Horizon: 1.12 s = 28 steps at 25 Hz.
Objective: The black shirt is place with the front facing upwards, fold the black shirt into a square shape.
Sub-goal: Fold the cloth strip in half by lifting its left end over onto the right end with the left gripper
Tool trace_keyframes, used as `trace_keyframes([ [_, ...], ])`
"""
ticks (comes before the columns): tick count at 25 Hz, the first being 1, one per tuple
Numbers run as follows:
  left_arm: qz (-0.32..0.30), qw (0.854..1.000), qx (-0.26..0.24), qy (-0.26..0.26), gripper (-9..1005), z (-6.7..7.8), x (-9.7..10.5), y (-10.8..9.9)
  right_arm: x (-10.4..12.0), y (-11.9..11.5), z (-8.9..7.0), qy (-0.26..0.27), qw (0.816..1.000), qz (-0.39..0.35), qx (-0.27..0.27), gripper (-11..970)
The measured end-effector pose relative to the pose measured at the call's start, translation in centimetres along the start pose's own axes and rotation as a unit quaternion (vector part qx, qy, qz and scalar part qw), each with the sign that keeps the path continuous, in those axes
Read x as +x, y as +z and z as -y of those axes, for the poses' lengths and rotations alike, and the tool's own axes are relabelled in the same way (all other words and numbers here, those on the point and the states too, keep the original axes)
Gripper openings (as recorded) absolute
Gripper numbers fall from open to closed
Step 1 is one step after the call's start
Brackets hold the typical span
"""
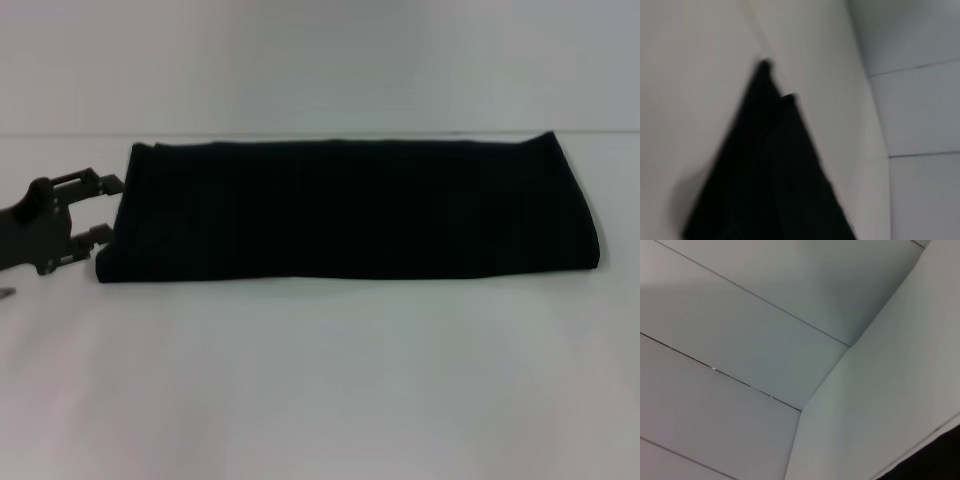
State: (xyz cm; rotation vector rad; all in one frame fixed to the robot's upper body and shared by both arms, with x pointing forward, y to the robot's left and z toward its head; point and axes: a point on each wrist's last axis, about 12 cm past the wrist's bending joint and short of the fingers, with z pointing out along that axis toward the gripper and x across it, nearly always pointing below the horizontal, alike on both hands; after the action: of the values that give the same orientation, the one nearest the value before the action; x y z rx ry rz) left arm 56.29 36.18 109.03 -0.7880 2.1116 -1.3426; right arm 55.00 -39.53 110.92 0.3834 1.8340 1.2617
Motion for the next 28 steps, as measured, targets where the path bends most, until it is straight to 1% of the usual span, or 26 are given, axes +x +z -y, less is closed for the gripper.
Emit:
trace_keyframes([
  [2, 0.006, 1.0, -0.007, -0.025, 726, -1.0, 0.6, 0.0, -0.3, 0.2, -0.2, -0.004, 1.0, 0.0, -0.001, 697],
  [6, 0.015, 0.998, -0.017, -0.055, 726, -2.4, 1.3, 0.4, -0.9, 1.0, -0.7, -0.015, 1.0, -0.003, -0.005, 696],
  [12, 0.012, 0.998, -0.021, -0.058, 720, -2.5, 1.7, 0.9, -1.3, 1.9, -1.1, -0.026, 1.0, -0.004, -0.005, 696],
  [17, 0.019, 0.998, -0.024, -0.061, 586, -2.8, 1.7, 0.7, -1.3, 2.0, -0.9, -0.026, 1.0, -0.001, -0.001, 697],
  [18, 0.025, 0.997, -0.029, -0.068, 559, -3.2, 1.7, 0.6, -1.2, 2.0, -0.9, -0.025, 1.0, -0.001, 0.0, 697],
  [23, 0.03, 0.995, -0.039, -0.083, 324, -3.9, 2.0, 0.9, -1.2, 2.1, -0.7, -0.023, 1.0, 0.002, 0.004, 697],
  [28, 0.034, 0.995, -0.049, -0.078, 283, -4.0, 1.9, 1.2, -1.2, 2.2, -0.8, -0.023, 1.0, 0.001, 0.003, 696],
])
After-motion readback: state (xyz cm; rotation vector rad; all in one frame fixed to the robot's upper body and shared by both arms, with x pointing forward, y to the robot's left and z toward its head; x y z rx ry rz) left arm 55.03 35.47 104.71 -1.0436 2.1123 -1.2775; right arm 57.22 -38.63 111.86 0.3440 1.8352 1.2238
